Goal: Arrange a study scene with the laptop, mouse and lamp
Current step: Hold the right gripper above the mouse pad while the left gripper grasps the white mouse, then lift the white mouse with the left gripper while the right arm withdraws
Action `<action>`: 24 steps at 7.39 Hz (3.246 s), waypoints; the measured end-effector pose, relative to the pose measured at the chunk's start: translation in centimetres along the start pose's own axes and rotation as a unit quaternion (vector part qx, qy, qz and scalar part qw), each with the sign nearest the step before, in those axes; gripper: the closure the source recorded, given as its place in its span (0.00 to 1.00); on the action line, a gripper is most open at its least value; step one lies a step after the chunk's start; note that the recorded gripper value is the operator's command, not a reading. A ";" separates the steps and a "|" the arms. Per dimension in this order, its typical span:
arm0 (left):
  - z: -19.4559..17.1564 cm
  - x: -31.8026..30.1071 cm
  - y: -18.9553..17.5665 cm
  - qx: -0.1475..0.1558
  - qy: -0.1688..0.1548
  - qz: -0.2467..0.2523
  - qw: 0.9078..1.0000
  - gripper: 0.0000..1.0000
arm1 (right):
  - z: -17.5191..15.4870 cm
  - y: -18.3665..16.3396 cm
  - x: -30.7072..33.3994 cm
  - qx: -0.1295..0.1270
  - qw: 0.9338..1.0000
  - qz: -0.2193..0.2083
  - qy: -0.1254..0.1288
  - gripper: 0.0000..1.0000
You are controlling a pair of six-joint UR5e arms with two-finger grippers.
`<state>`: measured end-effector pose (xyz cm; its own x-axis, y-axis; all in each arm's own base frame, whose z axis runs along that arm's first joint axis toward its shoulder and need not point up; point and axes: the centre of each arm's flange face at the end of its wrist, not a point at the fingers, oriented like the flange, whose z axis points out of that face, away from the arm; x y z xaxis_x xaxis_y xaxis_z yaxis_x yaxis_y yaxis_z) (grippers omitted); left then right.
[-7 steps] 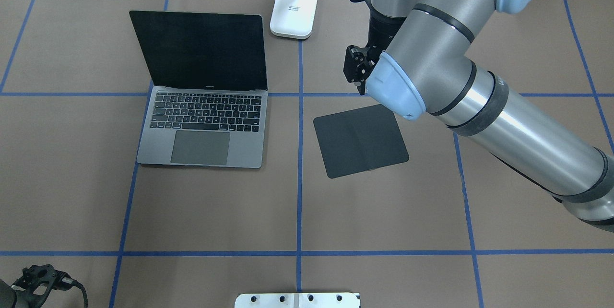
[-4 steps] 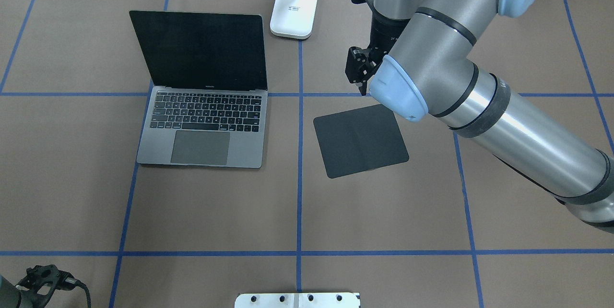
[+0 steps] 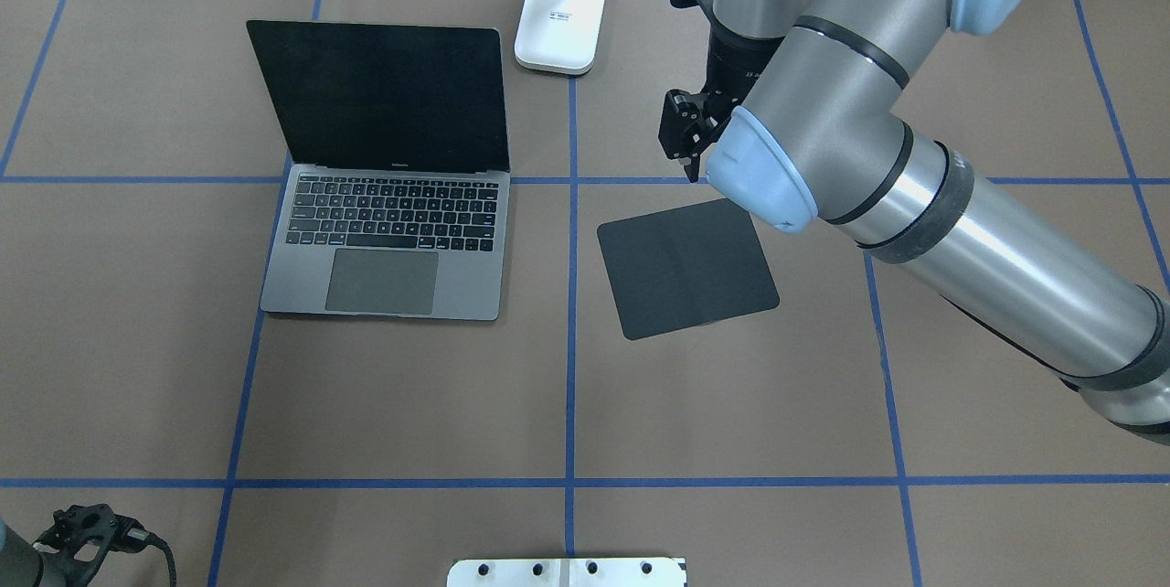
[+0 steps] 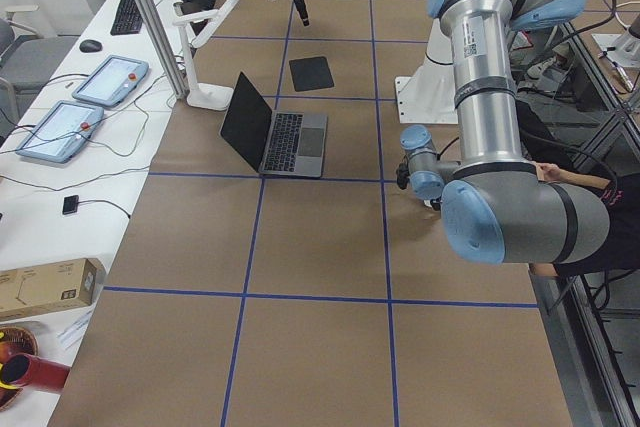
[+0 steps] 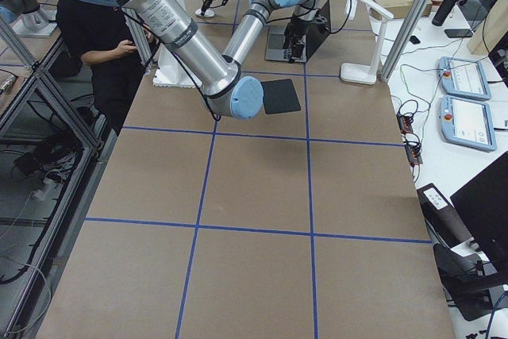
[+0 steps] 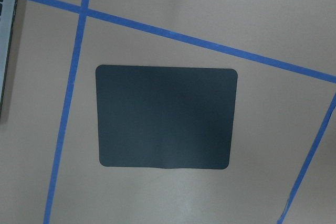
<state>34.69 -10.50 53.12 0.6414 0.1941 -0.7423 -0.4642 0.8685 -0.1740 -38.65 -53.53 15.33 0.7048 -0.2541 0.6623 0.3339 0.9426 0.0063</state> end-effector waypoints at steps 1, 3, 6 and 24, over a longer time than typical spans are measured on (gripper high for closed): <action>0.0 0.0 0.0 0.000 0.000 0.000 1.000 0.37 | 0.0 0.0 0.0 0.000 1.000 0.000 0.000 0.00; -0.1 0.0 -0.1 0.001 0.001 -0.001 1.000 0.38 | 0.0 0.0 0.0 0.000 1.000 0.000 0.000 0.00; -1.6 0.5 -0.5 0.013 0.014 -0.003 1.000 0.38 | 0.1 0.0 0.1 0.000 1.000 0.000 0.000 0.00; -28.3 23.0 -27.8 0.171 0.092 -0.004 0.981 0.38 | -1.3 -0.6 28.5 0.047 0.998 -0.036 -0.030 0.00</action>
<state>45.06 -43.11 22.51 0.5089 0.1281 -0.8512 -0.2072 0.9780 0.0233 -17.95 -61.59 33.28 0.6410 -0.3106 0.7019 0.3204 0.9392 0.1230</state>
